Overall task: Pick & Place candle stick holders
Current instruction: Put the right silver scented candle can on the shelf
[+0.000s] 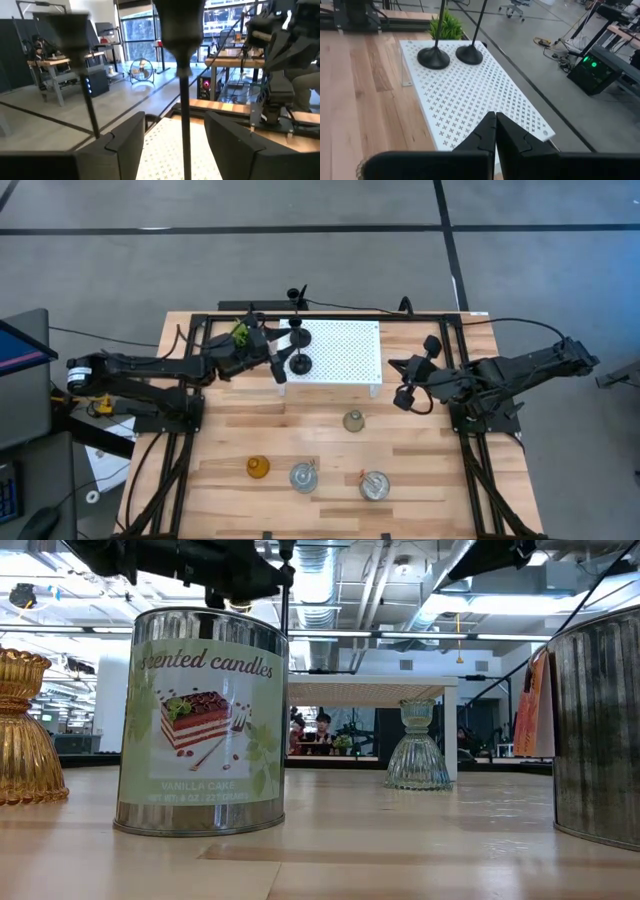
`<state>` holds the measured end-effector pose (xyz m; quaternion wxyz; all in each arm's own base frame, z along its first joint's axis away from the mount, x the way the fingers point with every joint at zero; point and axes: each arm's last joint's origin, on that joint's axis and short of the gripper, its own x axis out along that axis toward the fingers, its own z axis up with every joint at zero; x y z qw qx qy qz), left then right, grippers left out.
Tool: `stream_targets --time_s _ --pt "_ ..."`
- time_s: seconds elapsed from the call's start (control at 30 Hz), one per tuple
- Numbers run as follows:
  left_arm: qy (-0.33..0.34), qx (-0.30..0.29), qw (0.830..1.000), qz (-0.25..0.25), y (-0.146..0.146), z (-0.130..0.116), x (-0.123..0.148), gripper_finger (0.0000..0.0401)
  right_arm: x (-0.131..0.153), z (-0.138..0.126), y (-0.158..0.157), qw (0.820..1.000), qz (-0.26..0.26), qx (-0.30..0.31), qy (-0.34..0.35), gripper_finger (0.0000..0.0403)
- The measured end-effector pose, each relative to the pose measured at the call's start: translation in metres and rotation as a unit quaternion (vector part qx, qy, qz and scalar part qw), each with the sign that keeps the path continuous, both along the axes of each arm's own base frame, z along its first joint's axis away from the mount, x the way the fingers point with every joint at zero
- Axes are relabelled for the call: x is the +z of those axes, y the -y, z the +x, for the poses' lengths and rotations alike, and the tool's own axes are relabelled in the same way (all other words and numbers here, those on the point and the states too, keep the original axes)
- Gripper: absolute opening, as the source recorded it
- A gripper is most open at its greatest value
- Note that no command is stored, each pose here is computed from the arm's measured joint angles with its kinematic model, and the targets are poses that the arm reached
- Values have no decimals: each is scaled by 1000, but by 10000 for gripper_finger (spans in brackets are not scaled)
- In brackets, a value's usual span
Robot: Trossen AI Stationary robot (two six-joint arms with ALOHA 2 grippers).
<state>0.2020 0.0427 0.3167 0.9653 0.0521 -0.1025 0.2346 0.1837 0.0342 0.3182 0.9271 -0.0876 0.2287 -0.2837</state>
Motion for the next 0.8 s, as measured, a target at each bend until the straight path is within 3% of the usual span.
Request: stream_targets --time_s 0.47,0.8 --pt "-25 -78 997 -1 30 -48 13 183 -2 -2 1 1000 -2 -1 -14 0" --pt "-85 -203 973 71 50 -56 7 84 -6 -2 -2 998 25 43 -37 1"
